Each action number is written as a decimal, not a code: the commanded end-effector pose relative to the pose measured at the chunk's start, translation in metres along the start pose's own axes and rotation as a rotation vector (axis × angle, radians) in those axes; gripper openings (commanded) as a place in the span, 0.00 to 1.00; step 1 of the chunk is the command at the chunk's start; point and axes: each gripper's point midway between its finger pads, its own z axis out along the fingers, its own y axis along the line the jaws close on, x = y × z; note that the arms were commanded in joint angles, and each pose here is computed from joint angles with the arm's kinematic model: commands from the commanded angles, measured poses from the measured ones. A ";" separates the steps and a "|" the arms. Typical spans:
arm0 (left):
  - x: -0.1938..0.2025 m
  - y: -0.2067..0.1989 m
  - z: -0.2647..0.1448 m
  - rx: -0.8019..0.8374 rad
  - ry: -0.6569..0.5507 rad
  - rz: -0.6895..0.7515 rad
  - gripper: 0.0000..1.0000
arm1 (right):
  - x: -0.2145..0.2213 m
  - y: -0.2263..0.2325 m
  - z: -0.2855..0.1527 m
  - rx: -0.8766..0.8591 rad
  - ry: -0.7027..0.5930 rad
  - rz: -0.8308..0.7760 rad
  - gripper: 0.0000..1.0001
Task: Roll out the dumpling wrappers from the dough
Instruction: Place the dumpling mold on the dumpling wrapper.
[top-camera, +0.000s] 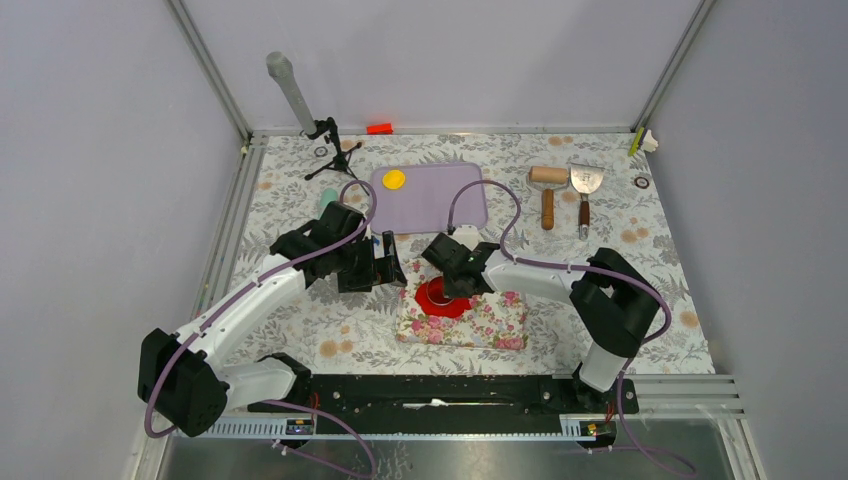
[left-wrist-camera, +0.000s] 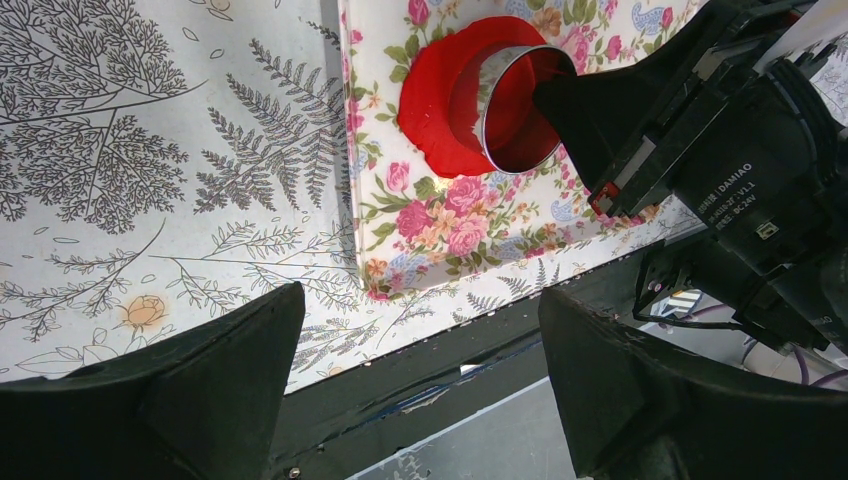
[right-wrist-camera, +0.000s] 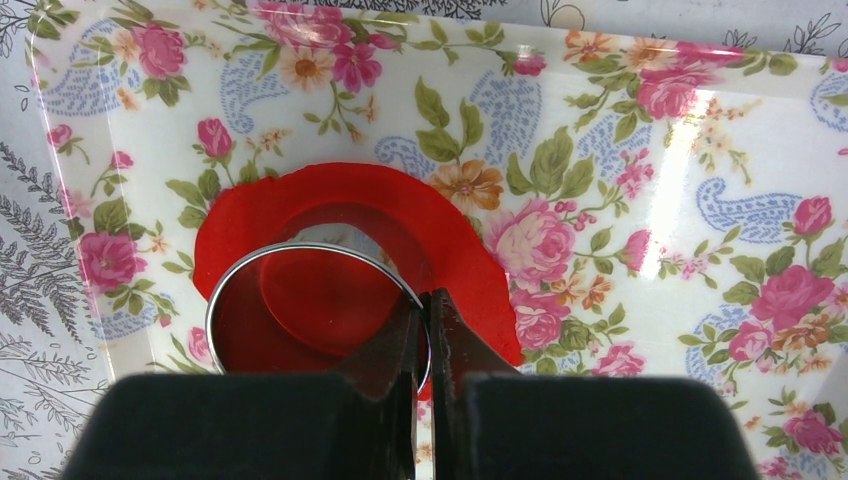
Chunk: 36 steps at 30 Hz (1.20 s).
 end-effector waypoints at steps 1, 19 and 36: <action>-0.012 -0.012 -0.010 0.048 -0.053 0.032 0.95 | -0.005 0.000 -0.006 0.018 -0.017 0.008 0.00; -0.009 -0.010 -0.007 0.051 -0.034 0.051 0.96 | 0.002 -0.002 -0.009 0.043 0.033 0.010 0.17; -0.002 0.023 0.048 -0.063 -0.007 0.032 0.81 | -0.038 -0.035 -0.070 0.022 -0.124 0.126 0.62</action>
